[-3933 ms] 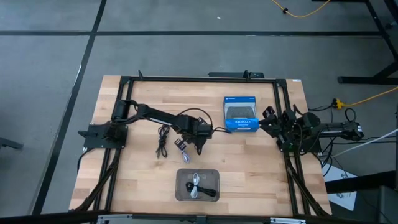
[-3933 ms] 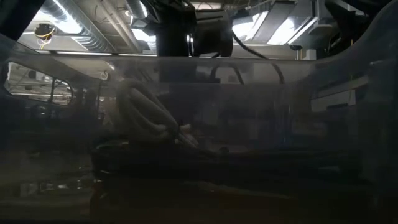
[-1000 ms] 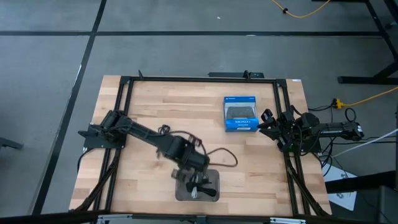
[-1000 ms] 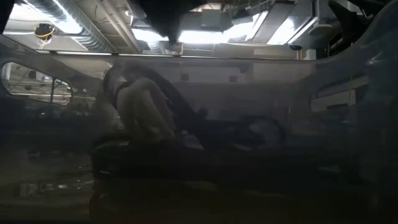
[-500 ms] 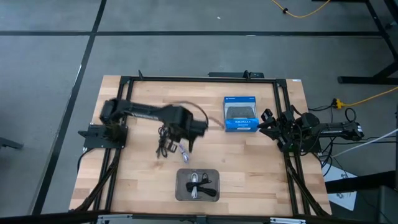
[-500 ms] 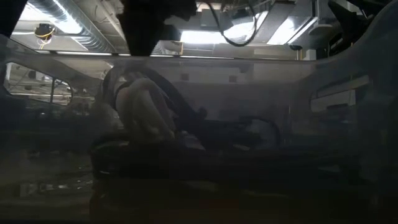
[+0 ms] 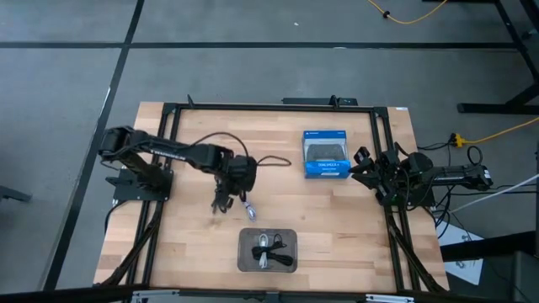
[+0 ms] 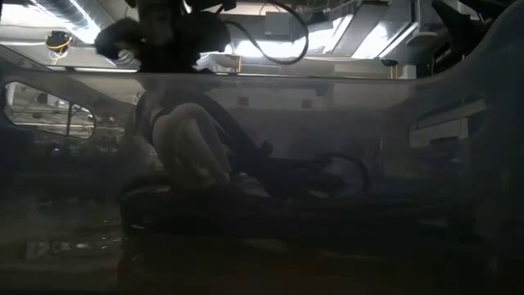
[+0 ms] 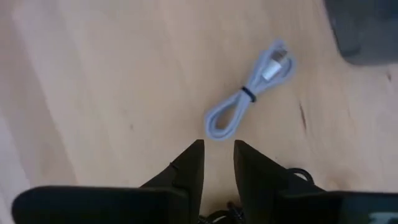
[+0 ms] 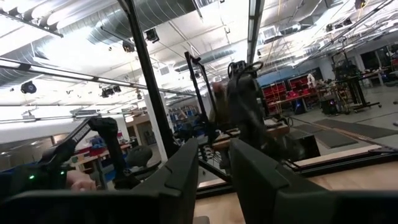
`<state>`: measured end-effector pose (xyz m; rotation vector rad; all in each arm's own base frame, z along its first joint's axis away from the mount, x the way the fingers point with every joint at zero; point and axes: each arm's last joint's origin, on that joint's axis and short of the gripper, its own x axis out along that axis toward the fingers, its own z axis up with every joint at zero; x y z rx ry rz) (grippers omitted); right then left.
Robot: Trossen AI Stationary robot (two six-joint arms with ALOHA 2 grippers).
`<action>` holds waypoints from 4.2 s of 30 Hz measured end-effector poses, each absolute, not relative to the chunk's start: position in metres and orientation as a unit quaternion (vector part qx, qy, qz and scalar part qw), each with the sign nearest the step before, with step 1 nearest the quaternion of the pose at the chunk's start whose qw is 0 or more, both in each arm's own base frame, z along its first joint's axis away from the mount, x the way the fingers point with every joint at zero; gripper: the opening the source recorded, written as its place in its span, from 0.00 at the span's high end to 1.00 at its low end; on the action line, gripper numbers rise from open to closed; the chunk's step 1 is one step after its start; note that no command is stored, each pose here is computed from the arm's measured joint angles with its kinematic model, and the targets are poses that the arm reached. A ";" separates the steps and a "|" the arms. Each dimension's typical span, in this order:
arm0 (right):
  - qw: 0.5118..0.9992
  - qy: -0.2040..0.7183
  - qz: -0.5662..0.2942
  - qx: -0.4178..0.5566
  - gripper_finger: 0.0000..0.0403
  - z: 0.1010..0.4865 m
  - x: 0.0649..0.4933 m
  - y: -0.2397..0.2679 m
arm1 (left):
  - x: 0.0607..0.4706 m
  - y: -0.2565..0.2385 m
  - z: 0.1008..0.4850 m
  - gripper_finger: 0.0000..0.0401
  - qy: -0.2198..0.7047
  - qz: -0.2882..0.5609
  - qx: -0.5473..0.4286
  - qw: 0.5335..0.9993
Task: Pick and place USB-C Cables
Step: Put the white charger cable into the black bin, then put the black charger cable into the black bin
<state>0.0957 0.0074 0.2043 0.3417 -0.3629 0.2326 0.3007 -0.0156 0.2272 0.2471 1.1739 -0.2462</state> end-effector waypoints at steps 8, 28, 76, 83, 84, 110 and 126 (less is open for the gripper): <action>0.962 -0.184 0.115 0.166 0.76 0.205 0.095 0.007 | 0.311 -0.039 0.192 0.76 0.590 -0.154 0.214 0.763; 0.962 -0.182 0.115 0.168 0.76 0.205 0.096 0.007 | 0.332 -0.066 0.147 0.63 0.579 -0.198 0.288 0.737; 0.958 -0.167 0.135 0.190 0.76 0.203 0.096 0.008 | 0.369 -0.178 0.262 0.85 0.496 -0.029 -0.226 0.838; 0.958 -0.165 0.148 0.184 0.76 0.203 0.096 0.009 | 0.369 -0.166 0.260 0.77 0.516 -0.025 -0.211 0.830; 0.958 -0.165 0.148 0.184 0.76 0.203 0.096 0.009 | 0.367 -0.161 0.260 0.77 0.532 -0.022 -0.202 0.822; 0.961 -0.166 0.129 0.183 0.76 0.203 0.096 0.008 | 0.187 0.010 0.256 0.78 0.527 0.297 -0.249 0.757; 0.961 -0.173 0.128 0.173 0.76 0.204 0.096 0.008 | 0.221 -0.002 0.183 0.78 0.559 0.225 -0.247 0.758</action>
